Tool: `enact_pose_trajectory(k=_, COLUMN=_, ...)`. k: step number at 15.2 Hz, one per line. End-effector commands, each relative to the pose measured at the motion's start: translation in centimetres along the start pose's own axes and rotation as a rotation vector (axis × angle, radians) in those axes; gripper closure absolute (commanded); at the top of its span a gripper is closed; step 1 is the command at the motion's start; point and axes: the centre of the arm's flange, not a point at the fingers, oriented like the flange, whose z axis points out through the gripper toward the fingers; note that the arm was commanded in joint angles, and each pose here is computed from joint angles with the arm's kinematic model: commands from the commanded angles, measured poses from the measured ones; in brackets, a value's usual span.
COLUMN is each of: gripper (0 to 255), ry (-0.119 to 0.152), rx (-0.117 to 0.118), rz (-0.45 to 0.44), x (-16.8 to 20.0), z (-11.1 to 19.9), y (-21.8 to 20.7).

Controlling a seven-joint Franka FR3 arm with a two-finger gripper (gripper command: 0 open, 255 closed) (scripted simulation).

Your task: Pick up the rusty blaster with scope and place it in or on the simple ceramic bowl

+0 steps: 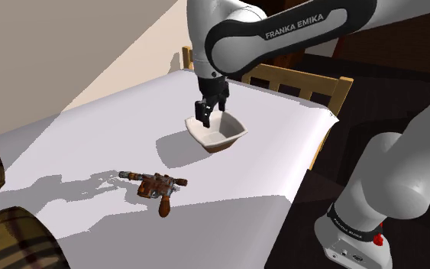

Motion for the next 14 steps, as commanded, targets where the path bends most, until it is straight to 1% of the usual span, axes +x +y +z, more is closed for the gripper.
enact_pose_trajectory(k=1, gripper=0, ry=-0.001, rx=-0.011, rz=-0.018, x=1.6, z=0.6, y=-2.1)
enact_pose_trajectory(k=14, gripper=0, ry=-0.013, rx=-0.089, rz=-0.133, x=11.1, z=7.6, y=-15.9)
